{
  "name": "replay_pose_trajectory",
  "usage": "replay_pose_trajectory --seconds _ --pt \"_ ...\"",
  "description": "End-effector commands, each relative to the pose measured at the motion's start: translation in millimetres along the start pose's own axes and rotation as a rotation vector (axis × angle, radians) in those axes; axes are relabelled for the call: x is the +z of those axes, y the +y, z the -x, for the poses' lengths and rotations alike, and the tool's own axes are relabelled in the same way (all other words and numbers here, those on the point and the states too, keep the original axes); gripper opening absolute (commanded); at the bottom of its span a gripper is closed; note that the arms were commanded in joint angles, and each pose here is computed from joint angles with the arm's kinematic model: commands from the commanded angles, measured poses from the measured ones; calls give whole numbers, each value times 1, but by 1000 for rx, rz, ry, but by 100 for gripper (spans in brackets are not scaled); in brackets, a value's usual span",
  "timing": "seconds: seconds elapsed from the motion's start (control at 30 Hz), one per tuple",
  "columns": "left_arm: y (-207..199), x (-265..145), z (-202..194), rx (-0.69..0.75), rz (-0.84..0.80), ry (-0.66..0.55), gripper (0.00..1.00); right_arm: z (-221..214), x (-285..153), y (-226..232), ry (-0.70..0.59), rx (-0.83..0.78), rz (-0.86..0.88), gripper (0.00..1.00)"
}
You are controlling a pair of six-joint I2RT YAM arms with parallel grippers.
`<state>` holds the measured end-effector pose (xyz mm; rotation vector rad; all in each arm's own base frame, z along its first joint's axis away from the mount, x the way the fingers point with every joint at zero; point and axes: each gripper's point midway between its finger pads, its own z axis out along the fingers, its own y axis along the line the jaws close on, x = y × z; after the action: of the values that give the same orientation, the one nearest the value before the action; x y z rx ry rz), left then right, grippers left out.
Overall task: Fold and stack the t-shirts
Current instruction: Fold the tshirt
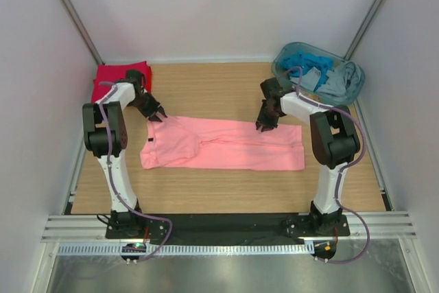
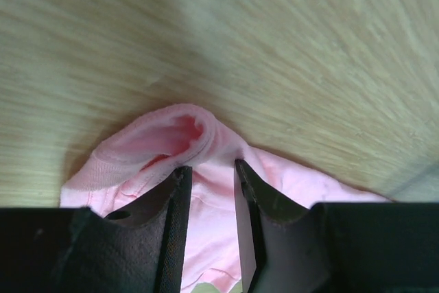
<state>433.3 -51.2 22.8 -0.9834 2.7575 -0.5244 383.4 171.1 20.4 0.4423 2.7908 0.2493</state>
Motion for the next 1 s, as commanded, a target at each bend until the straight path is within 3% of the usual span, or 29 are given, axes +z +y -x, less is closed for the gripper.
replay_pose_trajectory --seconds 0.0,0.3,0.33,0.43,0.57,0.67,0.8,0.97 --pt "-2 18 26 19 11 -71 33 17 -2 -34 -91 17 -65 30" --pt "-92 32 59 91 -235 -79 34 46 -24 -81 -160 113 -85 30" --pt "-106 41 47 123 -256 -51 34 50 -31 -80 -165 112 -71 31" --pt "-140 27 56 150 -332 -79 34 53 -50 -78 -155 106 -79 31" --pt "-168 -11 64 149 -407 -118 35 28 -76 -78 -36 132 -90 30" --pt "-167 -44 67 153 -376 -198 36 5 -92 -84 17 137 -104 30" --pt "-152 -62 56 174 -312 -218 40 -33 -109 -88 100 138 -72 30" --pt "-111 -59 13 178 -199 -124 40 -84 -103 -106 204 164 -88 29"
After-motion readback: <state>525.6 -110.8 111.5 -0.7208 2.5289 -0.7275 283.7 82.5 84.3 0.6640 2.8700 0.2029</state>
